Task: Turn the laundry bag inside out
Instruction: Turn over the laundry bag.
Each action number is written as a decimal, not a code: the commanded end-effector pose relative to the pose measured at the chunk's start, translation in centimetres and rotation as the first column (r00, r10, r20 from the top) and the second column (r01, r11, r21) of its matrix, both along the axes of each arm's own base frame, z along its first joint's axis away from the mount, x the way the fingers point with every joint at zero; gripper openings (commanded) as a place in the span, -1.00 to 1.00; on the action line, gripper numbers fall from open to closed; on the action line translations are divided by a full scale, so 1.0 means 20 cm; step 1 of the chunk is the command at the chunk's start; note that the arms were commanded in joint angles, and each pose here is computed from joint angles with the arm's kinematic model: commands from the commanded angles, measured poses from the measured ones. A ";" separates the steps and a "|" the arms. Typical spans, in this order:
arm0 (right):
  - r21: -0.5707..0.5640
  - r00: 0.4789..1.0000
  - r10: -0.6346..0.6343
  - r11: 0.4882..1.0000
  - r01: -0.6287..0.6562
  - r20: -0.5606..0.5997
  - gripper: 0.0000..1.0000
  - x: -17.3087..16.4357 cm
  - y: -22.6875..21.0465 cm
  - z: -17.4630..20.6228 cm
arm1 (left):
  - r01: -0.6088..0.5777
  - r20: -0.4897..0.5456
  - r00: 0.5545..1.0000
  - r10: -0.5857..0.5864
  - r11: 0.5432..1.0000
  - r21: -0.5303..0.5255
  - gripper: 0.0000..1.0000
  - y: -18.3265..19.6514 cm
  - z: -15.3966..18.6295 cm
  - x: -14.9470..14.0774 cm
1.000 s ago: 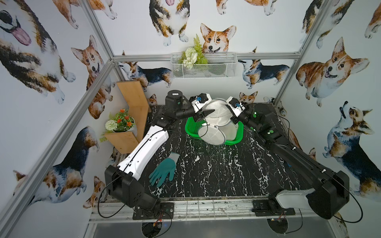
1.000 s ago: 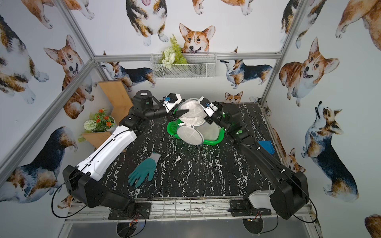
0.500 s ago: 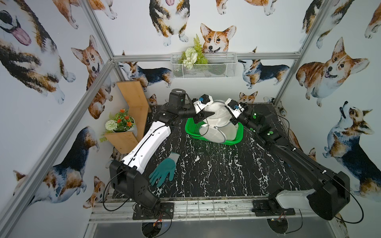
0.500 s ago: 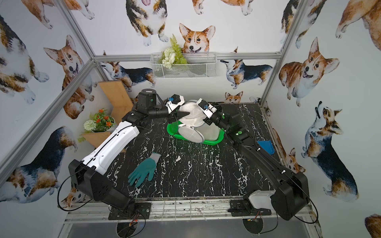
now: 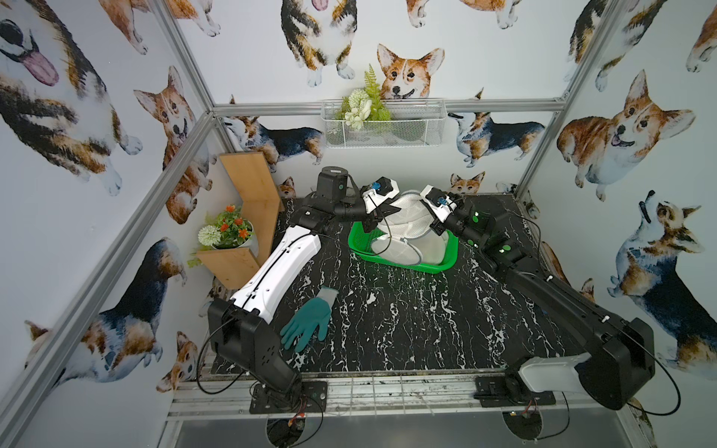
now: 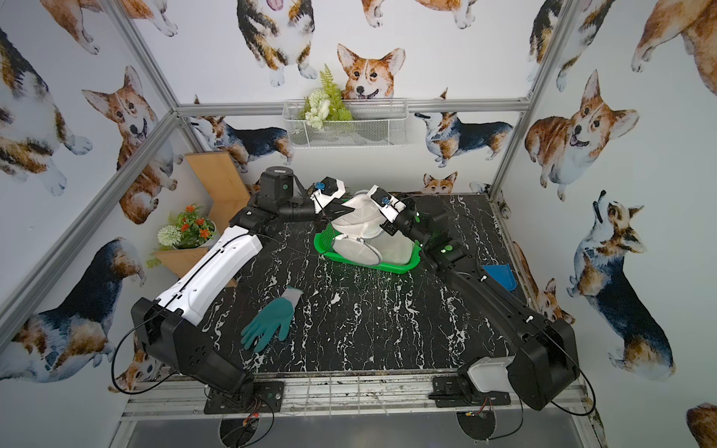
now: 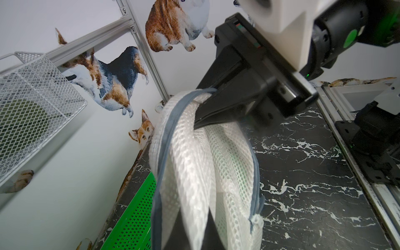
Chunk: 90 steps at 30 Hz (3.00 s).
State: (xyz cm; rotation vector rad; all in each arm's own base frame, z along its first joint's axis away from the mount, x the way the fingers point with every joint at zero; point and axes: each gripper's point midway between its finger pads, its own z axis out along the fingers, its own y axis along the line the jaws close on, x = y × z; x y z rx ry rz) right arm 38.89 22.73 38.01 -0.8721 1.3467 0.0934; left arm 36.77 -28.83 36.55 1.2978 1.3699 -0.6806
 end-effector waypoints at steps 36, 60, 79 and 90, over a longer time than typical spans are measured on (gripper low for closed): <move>0.429 0.971 0.093 0.903 0.011 -0.220 -1.00 0.05 -0.13 0.12 | -0.111 0.095 0.990 0.104 0.991 0.074 -1.00 0.06 -0.02 0.14; 0.135 0.659 -0.043 0.967 0.218 -0.751 -0.89 0.44 -0.14 -0.41 | -0.076 0.454 0.888 0.074 0.997 -0.013 -1.00 0.06 0.21 -0.10; 0.419 0.688 0.011 0.801 0.428 -0.725 0.06 0.39 -0.30 -0.24 | 0.012 0.125 0.990 0.058 0.867 -0.499 -1.00 0.13 0.49 -0.14; 0.721 0.836 0.225 0.643 0.258 -0.501 0.38 0.25 -0.34 0.27 | -0.179 0.010 0.978 0.209 0.858 -0.481 -1.00 0.12 0.42 0.05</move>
